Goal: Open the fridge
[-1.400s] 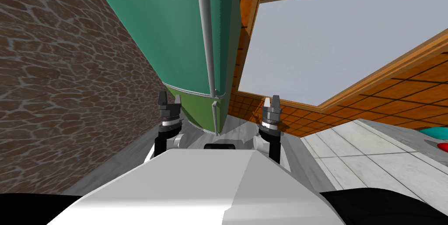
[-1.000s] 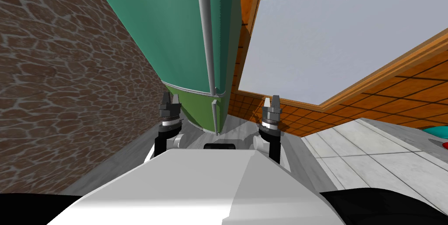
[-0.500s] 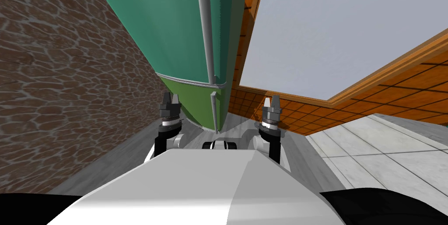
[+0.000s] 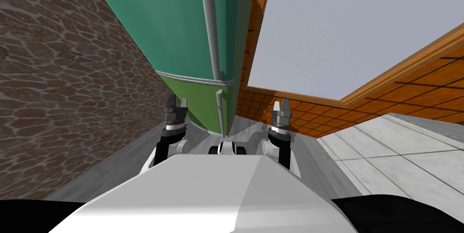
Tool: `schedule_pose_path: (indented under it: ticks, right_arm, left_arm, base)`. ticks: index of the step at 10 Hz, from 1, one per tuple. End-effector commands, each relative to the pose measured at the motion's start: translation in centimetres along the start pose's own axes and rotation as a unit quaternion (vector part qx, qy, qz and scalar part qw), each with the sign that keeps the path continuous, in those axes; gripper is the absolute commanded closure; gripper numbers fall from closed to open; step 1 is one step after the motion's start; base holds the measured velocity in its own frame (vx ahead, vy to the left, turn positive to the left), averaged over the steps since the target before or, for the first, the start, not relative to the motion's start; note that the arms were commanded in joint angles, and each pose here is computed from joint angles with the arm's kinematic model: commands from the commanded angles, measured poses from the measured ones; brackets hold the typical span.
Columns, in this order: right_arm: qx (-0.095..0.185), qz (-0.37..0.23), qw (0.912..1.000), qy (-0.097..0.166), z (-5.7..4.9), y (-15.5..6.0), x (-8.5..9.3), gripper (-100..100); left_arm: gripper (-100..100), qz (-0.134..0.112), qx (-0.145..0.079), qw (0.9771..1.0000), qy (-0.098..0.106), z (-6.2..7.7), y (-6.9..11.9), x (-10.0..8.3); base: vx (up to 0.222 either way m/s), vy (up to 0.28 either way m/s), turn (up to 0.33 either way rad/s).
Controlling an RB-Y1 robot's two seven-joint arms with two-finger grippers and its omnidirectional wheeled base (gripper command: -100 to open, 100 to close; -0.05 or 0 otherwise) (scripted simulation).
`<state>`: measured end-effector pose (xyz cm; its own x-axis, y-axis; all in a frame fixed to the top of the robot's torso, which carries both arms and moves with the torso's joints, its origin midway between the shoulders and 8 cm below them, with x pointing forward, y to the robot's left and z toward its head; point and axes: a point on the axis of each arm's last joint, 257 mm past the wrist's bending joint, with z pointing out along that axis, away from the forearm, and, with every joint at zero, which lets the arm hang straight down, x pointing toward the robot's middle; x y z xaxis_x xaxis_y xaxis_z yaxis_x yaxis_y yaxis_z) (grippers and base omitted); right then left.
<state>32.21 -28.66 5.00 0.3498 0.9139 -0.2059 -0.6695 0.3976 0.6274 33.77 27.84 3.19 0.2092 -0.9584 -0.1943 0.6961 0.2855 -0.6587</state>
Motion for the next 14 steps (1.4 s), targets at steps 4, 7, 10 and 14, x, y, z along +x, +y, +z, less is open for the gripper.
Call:
schedule_pose_path:
  ticks: [4,7,10,14]
  right_arm:
    - [0.0,0.0,1.0,0.0,0.0,0.0,0.0,0]
    - [0.0,0.0,1.0,0.0,0.0,0.0,0.0,0]
    - [0.0,0.0,1.0,0.0,0.0,0.0,0.0,0]
    - [0.0,0.0,1.0,0.0,0.0,0.0,0.0,0]
  left_arm:
    - [-100,0.017,-0.036,0.9977,0.054,0.2,1.0,0.3]
    - [-100,0.028,-0.06,0.9943,0.084,0.3,1.6,0.4]
    - [-100,0.04,-0.088,0.9888,0.114,0.3,2.3,0.4]
    - [-100,0.063,-0.137,0.9763,0.155,-0.2,4.1,0.4]
  base:
    - [0.01,-0.013,-0.059]
    - [0.013,-0.016,-0.067]
    - [0.016,-0.016,-0.08]
    - [0.016,-0.018,-0.086]
